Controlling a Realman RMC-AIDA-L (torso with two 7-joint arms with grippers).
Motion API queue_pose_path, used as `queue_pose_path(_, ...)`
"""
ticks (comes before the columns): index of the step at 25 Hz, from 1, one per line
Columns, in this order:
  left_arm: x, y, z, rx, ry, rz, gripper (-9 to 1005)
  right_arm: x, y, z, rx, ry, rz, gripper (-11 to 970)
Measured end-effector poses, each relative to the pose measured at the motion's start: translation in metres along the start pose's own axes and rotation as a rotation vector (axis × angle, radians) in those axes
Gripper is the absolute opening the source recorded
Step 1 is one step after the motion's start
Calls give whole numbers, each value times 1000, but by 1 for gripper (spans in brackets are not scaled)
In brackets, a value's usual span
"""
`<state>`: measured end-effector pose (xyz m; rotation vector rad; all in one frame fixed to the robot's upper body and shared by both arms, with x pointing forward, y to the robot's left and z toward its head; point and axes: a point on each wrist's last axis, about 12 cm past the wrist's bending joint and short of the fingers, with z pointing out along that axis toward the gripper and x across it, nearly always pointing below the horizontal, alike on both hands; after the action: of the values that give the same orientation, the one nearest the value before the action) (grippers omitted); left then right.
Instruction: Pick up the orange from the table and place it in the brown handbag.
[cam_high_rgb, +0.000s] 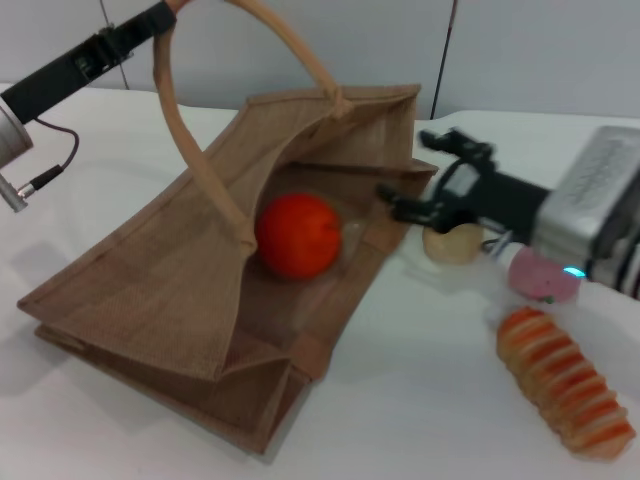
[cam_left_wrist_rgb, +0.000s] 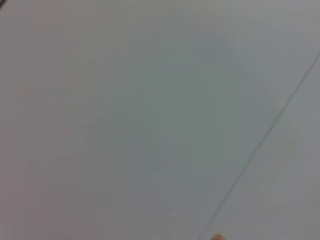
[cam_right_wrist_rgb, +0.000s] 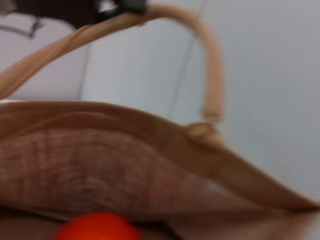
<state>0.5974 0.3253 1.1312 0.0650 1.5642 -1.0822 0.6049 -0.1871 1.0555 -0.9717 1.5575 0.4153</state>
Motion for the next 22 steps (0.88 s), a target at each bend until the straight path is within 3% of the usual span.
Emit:
queue_pose_path(7, 13, 11, 3, -92, 24, 62, 146, 17, -29, -45, 156, -57, 141, 896)
queue_pose_path(14, 32, 17, 10, -183, 41, 236, 208, 25, -39, -72, 325, -150, 231, 897)
queue_pose_path(22, 63, 22, 12, -342, -17, 442, 393, 35, -43, -93, 531, -215, 308, 897)
